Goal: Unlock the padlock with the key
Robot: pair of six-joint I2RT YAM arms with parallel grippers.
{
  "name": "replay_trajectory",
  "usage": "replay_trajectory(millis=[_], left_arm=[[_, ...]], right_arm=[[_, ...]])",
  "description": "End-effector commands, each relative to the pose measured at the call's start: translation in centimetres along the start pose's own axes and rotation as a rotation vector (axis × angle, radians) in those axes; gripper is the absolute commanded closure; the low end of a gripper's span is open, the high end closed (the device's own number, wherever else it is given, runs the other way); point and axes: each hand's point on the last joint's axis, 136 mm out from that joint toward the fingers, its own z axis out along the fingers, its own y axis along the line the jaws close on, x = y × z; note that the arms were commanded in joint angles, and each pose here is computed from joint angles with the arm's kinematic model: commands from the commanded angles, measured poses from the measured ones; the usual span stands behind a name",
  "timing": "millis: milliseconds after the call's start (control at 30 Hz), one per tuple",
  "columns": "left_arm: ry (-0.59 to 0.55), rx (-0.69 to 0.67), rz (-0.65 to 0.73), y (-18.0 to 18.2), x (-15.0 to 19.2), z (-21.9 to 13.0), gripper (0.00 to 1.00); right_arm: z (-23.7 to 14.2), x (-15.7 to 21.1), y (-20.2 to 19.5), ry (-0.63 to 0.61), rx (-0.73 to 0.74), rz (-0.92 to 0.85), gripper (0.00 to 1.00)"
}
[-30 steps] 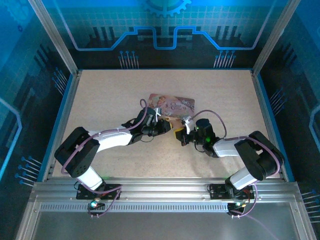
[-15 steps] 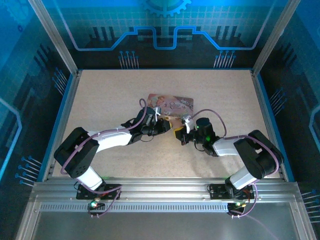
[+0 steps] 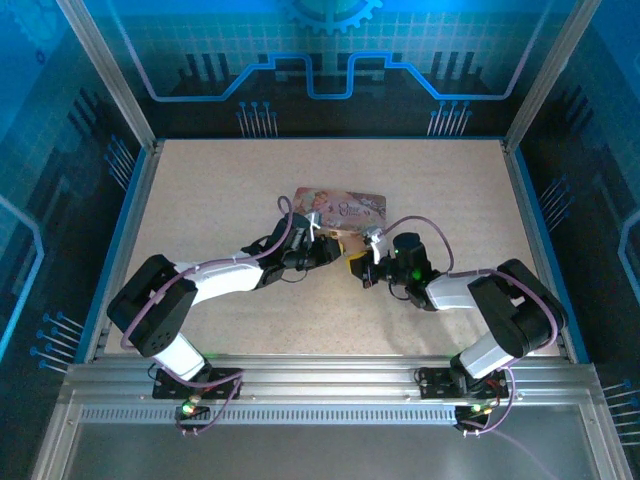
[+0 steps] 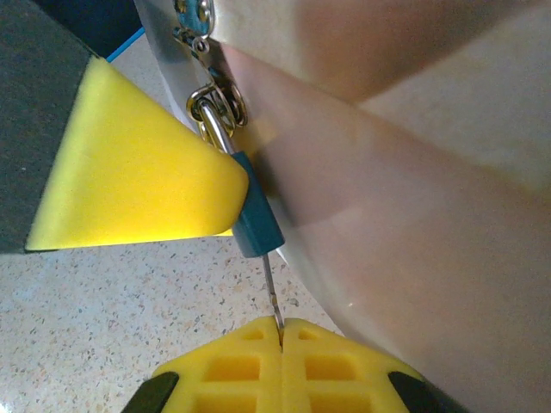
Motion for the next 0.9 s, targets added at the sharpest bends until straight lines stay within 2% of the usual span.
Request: replay_trajectory(millis=[0, 867], left_arm=[[0.074, 0.095, 0.014, -2.7, 1.7, -0.6, 0.79], [0.063, 0.071, 0.002, -1.7, 1.6, -0.2, 0.71]], right_arm=[[0.0, -5.2, 1.3, -0.151, -0.057, -0.069, 1.00], [0.6, -3.8, 1.5, -0.093, -0.074, -0.083, 1.00]])
